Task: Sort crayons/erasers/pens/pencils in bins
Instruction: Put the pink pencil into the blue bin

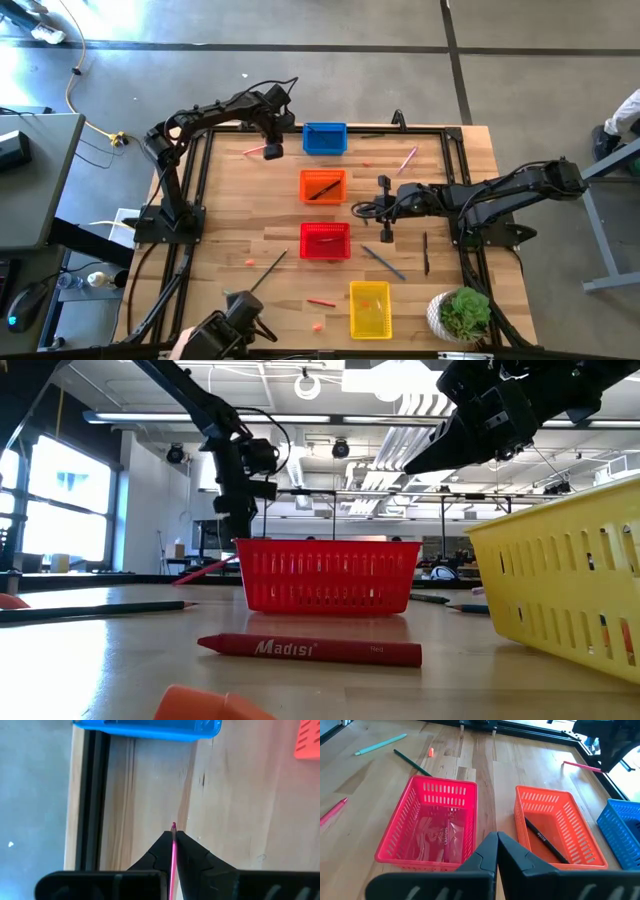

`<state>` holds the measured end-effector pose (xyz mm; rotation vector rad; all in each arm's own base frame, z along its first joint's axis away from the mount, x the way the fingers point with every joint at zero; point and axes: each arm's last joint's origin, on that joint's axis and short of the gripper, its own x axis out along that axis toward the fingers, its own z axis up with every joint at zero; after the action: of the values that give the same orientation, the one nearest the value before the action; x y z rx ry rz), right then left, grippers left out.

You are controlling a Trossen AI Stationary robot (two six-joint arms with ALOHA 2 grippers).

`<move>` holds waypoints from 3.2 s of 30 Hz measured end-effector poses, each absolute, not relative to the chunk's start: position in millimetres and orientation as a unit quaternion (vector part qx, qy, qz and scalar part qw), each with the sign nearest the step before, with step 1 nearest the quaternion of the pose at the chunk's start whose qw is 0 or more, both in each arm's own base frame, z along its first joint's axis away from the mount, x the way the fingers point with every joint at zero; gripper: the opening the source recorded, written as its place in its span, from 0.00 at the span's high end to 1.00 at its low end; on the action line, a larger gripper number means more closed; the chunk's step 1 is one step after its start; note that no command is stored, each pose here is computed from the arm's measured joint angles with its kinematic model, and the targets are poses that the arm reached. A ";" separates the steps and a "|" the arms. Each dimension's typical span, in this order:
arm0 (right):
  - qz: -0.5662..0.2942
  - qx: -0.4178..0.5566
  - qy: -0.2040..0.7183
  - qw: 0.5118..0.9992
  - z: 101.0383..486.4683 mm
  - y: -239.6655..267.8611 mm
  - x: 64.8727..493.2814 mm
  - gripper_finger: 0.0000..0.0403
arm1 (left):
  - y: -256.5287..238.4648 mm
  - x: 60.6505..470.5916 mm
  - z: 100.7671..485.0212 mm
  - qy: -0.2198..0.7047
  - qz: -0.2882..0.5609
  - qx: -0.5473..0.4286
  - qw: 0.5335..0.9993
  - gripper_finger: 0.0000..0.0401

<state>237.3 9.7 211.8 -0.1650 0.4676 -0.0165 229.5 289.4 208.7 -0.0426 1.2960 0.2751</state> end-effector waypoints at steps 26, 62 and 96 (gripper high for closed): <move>-0.008 -0.083 0.223 0.971 213.3 9.8 238.1 1.00 | 268.2 221.7 343.6 0.230 0.209 0.007 0.950 0.98; -0.008 -0.084 0.218 0.972 214.2 9.7 238.4 1.00 | 303.1 251.1 173.7 -0.023 0.358 -0.310 0.881 1.00; -0.007 -0.081 0.222 0.972 213.3 9.8 238.0 1.00 | 300.8 252.3 159.4 0.047 0.348 -0.277 0.895 0.83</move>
<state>238.0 9.8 213.3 -0.1634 0.4483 -0.0138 252.3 300.8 159.4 -0.5738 0.0978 0.7212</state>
